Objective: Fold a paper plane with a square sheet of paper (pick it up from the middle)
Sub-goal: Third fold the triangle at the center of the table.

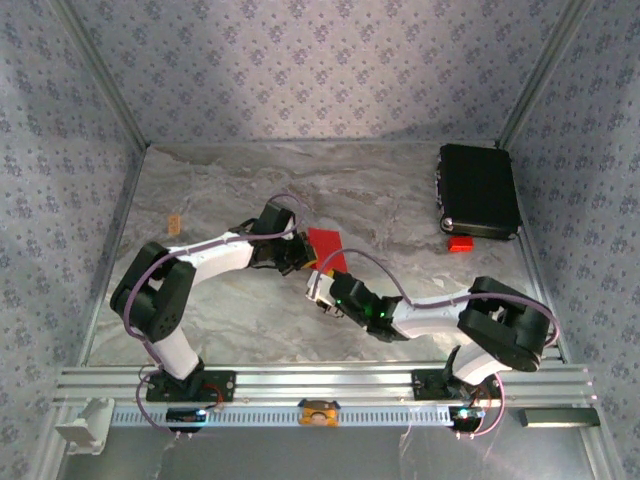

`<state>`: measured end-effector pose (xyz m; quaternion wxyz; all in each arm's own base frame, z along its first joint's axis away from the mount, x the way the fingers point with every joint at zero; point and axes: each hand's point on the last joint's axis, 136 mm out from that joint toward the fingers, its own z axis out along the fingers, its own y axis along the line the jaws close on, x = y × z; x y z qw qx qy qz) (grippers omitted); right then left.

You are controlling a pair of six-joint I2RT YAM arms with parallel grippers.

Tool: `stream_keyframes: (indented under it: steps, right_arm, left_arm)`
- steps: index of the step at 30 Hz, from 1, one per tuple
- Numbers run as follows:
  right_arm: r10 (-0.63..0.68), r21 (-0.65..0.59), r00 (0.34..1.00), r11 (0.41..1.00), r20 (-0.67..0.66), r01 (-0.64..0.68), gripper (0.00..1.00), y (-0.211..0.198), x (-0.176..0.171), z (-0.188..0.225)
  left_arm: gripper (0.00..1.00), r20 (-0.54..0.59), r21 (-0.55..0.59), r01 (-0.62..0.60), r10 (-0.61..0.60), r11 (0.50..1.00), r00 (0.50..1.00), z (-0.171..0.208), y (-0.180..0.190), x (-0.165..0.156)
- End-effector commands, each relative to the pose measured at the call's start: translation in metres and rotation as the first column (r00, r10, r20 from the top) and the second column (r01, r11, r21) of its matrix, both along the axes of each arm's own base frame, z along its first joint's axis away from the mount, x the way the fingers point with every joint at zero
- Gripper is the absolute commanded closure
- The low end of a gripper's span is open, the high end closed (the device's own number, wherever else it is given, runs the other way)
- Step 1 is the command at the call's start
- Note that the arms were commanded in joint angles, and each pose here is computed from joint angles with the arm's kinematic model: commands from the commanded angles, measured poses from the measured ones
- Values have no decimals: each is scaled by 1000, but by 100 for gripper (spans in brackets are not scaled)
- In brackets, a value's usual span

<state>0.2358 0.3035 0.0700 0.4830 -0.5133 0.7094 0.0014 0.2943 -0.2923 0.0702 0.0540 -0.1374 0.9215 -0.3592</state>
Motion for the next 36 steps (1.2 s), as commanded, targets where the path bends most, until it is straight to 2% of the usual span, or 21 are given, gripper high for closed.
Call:
stream_keyframes:
  steps: [1,11,13,15,18,19,20,24,31,36]
  right_arm:
    - [-27,36,997,999,73,25,57,6,8,20]
    - [-30,39,998,999,47,29,83,-6,1,19]
    - [-32,47,999,998,37,31,89,-6,1,19]
    - [-32,44,999,999,31,31,94,-7,0,18]
    - [-38,48,999,998,26,36,100,-8,1,18]
    - [-35,50,999,998,21,34,100,-7,0,18]
    - [-35,58,999,998,13,34,100,-7,0,19]
    - [-47,91,999,995,-27,49,100,-7,0,20]
    - [-34,199,975,977,-221,79,100,-4,-1,25]
    - [-28,327,876,922,-482,209,100,-10,3,31]
  left_arm:
    - [100,7,-23,-2,2,1000,1000,10,0,-1]
    - [99,15,-13,-13,13,1000,1000,11,3,0]
    - [96,22,-9,-16,17,1000,1000,13,4,0]
    - [88,28,-3,-25,26,1000,999,14,6,1]
    - [85,38,6,-32,32,999,999,16,9,0]
    - [73,45,15,-38,37,999,998,18,11,0]
    - [66,52,28,-45,44,999,998,19,14,1]
    - [54,79,60,-50,45,997,996,24,21,1]
    - [52,121,89,-49,38,995,992,33,27,4]
    - [57,150,100,-51,36,994,988,38,30,8]
